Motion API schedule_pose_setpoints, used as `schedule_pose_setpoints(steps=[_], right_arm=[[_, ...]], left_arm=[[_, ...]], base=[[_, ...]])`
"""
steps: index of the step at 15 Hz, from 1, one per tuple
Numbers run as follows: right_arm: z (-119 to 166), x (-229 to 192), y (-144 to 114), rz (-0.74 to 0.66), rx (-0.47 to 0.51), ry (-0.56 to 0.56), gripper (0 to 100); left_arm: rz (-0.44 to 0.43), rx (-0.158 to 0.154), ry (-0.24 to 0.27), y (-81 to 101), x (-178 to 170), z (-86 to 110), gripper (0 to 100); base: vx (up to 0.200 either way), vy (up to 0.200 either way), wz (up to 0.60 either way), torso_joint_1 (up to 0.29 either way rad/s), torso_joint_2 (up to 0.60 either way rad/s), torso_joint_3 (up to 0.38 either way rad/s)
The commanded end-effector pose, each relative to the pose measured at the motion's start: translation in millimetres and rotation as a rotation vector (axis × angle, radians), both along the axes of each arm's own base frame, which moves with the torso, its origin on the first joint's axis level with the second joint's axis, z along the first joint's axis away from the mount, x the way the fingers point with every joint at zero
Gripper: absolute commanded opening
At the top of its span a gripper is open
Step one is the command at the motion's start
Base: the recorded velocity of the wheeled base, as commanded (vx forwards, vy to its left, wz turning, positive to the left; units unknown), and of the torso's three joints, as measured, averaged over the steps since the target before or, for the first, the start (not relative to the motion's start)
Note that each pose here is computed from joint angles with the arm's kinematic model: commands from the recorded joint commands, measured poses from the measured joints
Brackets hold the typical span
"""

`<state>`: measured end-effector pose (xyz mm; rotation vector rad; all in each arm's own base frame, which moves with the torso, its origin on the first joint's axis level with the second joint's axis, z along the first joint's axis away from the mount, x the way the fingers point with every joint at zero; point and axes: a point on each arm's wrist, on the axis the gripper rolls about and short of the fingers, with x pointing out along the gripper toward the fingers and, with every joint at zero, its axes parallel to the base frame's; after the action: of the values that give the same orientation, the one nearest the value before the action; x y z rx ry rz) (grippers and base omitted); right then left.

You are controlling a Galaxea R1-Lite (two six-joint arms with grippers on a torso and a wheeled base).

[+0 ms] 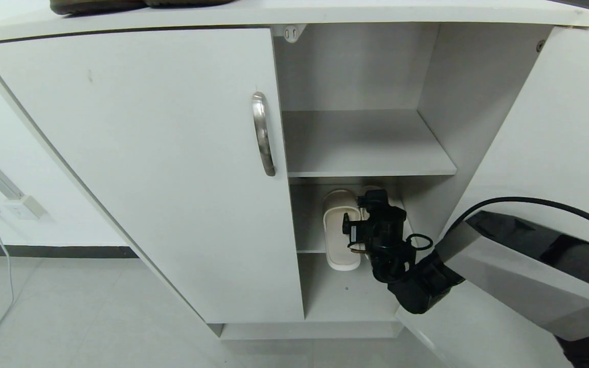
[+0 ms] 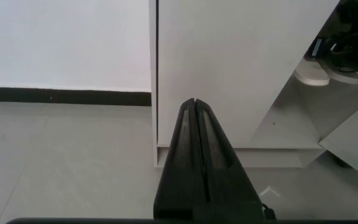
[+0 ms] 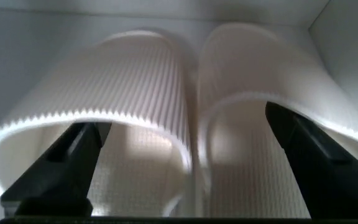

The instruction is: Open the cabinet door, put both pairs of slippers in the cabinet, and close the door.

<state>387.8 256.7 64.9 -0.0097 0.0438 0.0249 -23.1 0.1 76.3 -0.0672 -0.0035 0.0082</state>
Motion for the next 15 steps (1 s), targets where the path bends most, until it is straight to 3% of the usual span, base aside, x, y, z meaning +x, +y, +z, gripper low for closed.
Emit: schedule_pose_setpoints(steps=[1, 7, 15], right_arm=[[26, -34, -8, 0.035, 0.016, -0.022, 100], [25, -133, -10, 0.194, -0.036, 0.048, 100], [18, -139, -7, 0.211, -0.043, 0.051, 100]], left_arm=[[-0.001, 0.0, 0.0, 0.0, 0, 0.1, 0], [-0.002, 0.0, 0.002, -0.1, 0, 0.1, 0], [-0.002, 0.0, 0.0, -0.1, 0, 0.1, 0]], base=[[0.0, 0.0, 0.0, 0.0, 0.0, 0.0], [0.0, 0.0, 0.0, 0.0, 0.0, 0.0], [0.0, 0.0, 0.0, 0.0, 0.0, 0.0]])
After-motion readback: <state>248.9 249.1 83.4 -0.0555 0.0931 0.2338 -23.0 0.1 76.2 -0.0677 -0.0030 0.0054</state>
